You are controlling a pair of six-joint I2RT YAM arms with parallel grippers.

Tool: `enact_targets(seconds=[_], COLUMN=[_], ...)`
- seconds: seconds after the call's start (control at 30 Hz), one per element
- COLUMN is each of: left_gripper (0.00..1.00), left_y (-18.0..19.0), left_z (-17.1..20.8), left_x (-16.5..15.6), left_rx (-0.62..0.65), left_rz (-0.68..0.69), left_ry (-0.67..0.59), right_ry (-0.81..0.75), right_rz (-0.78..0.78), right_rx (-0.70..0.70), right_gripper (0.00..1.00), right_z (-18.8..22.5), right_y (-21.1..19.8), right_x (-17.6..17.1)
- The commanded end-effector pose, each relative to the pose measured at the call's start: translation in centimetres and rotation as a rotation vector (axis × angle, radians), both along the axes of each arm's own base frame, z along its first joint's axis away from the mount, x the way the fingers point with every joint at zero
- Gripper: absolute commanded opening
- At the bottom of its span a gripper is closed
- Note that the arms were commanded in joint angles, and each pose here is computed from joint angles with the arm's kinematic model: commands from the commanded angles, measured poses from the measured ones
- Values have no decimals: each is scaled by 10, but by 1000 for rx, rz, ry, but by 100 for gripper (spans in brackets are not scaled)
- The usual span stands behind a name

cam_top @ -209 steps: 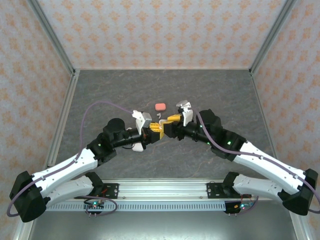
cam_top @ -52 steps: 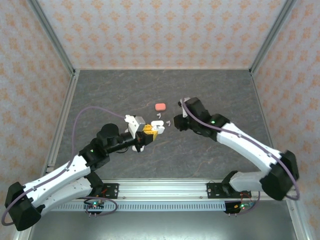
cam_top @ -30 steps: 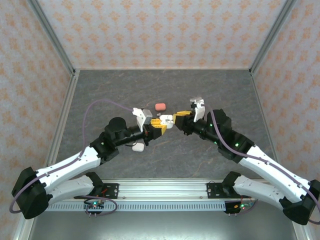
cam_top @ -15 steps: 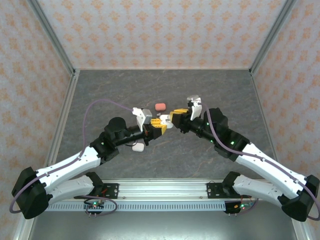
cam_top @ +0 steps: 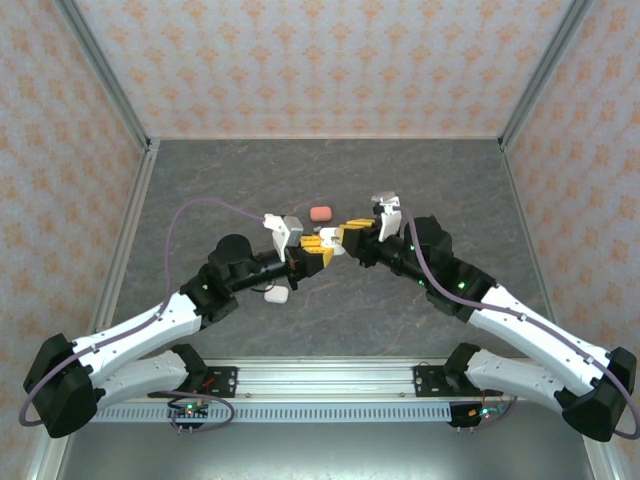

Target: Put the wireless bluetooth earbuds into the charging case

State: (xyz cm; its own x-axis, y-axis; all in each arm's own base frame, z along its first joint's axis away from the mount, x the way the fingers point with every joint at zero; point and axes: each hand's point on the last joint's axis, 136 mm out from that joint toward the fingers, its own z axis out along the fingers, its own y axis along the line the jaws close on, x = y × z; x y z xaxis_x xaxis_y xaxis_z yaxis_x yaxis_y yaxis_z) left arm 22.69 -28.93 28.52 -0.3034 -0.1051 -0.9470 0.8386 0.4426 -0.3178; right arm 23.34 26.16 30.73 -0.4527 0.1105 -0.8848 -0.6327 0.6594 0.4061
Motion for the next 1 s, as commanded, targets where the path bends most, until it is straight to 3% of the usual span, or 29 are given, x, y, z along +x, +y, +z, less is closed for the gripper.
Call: enact_targets(seconds=[0.0,0.2,0.5,0.73,0.97], left_gripper=[0,0,0,0,0], left_y=[-1,-2,-3,-3,-4], left_z=[32,31,30,30,30], left_x=[3,6,6,1,-6], left_rx=[-72,-76,-77,-77,-79], left_rz=[18,25,21,2,-31], left_ry=[-63,-57,-56,-62,-67], right_ry=[1,13,44,49,214], right_rz=[21,49,24,-54,63], right_rx=[9,25,27,-10,57], right_gripper=[25,26,34,58,88], right_z=[-2,-1,8,29,5], right_y=[4,7,3,-21,-17], right_x=[-4,-8,-8,-1,-1])
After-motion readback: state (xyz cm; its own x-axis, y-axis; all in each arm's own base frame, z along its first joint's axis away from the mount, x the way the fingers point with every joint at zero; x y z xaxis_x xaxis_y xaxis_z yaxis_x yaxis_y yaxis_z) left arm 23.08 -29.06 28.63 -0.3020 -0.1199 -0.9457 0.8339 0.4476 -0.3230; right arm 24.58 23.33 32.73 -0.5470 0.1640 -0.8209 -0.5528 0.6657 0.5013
